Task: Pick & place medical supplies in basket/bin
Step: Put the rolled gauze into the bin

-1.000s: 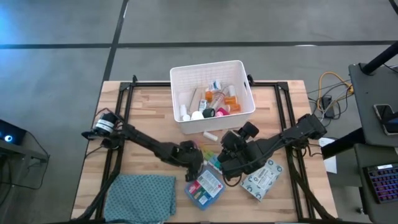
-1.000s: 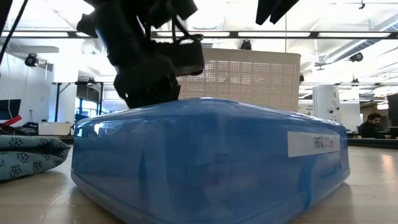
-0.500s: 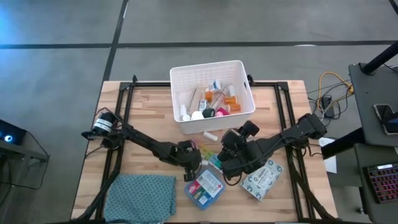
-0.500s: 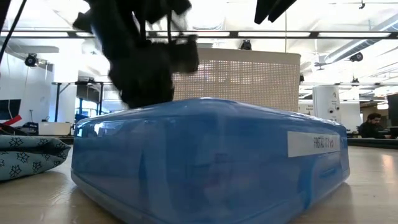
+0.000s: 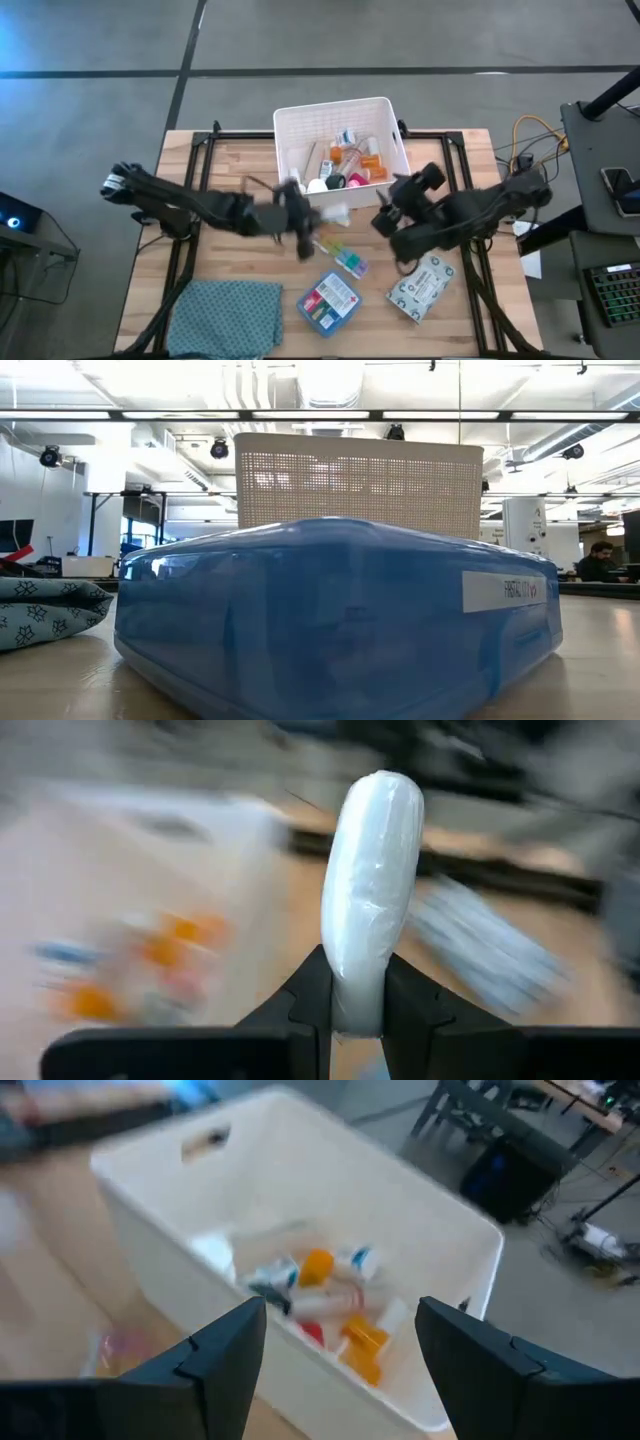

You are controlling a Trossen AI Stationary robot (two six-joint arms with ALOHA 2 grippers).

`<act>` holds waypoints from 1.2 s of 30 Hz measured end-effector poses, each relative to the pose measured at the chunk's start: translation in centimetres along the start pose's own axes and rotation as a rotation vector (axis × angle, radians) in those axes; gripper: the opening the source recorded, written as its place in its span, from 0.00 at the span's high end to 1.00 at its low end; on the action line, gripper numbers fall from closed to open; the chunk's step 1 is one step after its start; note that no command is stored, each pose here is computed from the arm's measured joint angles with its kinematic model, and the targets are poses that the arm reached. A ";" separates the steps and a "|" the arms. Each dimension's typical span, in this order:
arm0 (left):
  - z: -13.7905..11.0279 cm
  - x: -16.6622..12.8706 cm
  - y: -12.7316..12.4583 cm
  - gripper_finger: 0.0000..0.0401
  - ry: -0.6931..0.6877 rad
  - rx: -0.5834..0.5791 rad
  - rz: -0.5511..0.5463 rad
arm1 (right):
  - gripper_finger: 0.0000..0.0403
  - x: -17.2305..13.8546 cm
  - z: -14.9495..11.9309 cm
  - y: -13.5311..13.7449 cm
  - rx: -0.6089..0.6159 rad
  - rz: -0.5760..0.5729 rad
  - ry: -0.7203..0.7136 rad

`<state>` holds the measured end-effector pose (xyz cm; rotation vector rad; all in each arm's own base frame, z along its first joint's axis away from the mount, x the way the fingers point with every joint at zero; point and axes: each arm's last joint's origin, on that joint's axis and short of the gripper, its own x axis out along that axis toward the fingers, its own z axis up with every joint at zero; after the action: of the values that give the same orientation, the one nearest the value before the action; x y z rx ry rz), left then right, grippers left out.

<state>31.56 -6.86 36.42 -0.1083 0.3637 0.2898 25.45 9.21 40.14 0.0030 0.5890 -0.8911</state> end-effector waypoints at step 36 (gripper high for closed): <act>1.2 -5.2 12.4 0.25 0.168 -0.078 0.082 | 0.39 10.8 -14.8 8.6 -0.158 0.322 0.213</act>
<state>23.64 3.79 38.76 -0.1949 0.5244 0.3774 29.79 10.38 20.47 0.0498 0.8309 -0.5327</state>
